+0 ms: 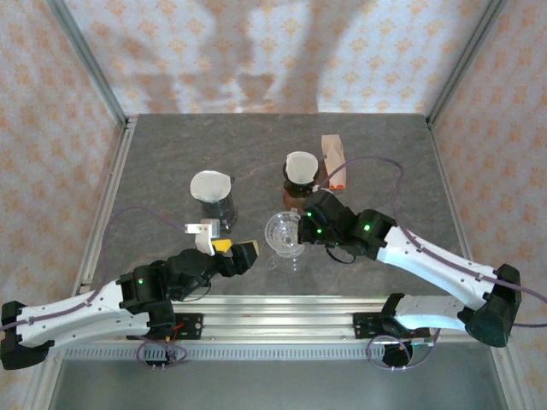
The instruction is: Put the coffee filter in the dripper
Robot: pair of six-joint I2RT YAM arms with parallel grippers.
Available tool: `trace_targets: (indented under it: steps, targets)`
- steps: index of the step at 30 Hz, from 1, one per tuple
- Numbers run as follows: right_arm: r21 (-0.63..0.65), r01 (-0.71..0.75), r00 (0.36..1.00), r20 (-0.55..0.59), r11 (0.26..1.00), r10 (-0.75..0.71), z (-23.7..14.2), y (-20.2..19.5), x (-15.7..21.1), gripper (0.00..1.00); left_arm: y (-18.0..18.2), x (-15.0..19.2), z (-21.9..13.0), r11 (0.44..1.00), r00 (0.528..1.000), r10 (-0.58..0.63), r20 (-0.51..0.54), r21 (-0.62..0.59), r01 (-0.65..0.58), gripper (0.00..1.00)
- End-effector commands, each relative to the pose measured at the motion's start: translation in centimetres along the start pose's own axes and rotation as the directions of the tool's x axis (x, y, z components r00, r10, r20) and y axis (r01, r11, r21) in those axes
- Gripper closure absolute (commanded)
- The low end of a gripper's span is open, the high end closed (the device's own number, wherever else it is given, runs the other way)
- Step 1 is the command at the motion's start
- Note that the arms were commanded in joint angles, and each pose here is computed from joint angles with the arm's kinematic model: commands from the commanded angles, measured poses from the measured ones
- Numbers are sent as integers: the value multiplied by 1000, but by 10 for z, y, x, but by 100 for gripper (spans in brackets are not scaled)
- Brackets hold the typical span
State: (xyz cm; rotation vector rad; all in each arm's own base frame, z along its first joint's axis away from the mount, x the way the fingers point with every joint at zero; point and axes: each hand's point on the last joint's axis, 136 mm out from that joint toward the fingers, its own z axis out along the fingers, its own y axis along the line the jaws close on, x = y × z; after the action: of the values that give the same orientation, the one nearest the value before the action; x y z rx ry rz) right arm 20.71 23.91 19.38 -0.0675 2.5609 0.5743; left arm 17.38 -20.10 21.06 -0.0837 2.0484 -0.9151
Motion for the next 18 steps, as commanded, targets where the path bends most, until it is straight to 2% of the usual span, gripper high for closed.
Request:
trace_targets:
  steps: [1, 18]
  targets:
    - [1, -29, 999, -20, 1000, 29, 0, -6, 3, 100, -1, -3, -4, 1000, 1000, -10, 22, 19, 9, 0]
    - [29, -74, 996, -52, 997, 76, 9, -20, 11, 100, 3, -1, -3, 1000, 999, -19, 28, 11, 19, 0]
